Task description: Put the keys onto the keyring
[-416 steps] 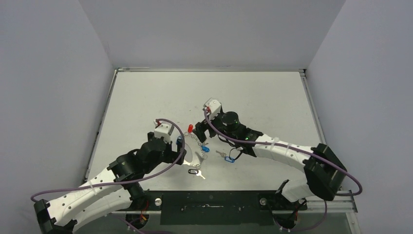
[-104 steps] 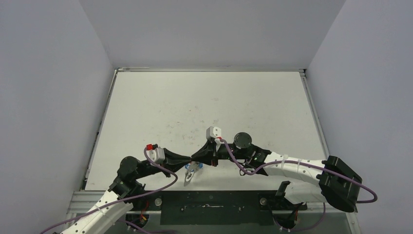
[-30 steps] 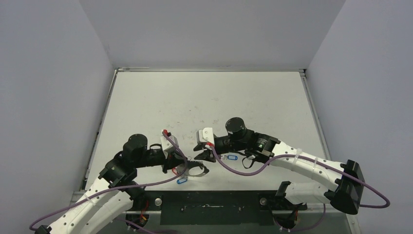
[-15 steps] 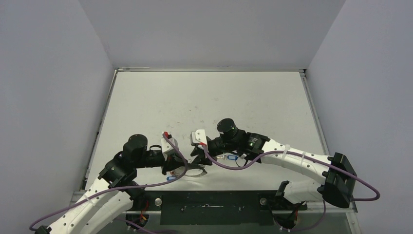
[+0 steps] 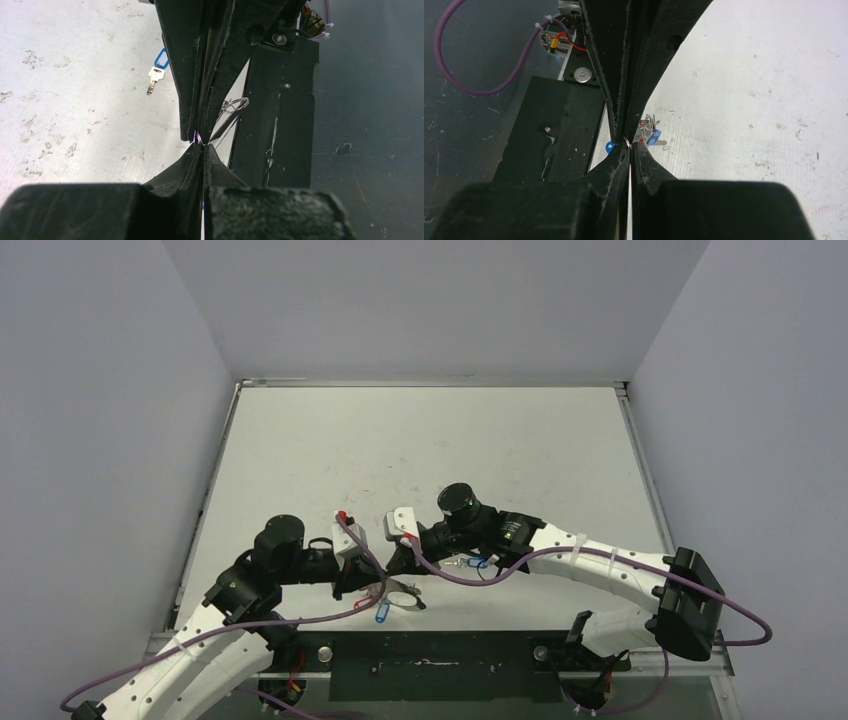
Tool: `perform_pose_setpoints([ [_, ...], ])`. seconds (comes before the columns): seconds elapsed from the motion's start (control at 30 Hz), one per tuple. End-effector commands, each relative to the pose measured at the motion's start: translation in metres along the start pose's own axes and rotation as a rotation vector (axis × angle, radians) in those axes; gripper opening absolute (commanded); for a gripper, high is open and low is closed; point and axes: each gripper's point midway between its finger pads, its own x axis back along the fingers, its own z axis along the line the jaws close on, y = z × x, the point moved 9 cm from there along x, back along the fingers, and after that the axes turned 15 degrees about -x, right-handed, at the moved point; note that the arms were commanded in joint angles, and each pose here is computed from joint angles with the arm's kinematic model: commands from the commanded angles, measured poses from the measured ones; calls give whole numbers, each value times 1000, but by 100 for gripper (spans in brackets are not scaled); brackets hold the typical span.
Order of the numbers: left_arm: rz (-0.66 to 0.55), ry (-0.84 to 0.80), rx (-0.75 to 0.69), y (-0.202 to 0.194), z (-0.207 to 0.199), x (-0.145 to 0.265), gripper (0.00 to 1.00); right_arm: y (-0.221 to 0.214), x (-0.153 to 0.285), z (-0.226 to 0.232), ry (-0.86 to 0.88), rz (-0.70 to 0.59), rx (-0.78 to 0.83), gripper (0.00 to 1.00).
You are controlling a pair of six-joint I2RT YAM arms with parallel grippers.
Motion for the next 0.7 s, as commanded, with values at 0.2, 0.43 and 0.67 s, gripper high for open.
perform_pose_setpoints([
  [0.2,-59,29,-74,17,1,6,6,28,1,5,16,-102,60,0],
  [0.43,-98,246,-78,16,4,23,32,23,6,6,-79,-219,-30,0],
  [0.67,-266,357,-52,5,-1,26,35,19,15,11,-139,-411,-102,0],
])
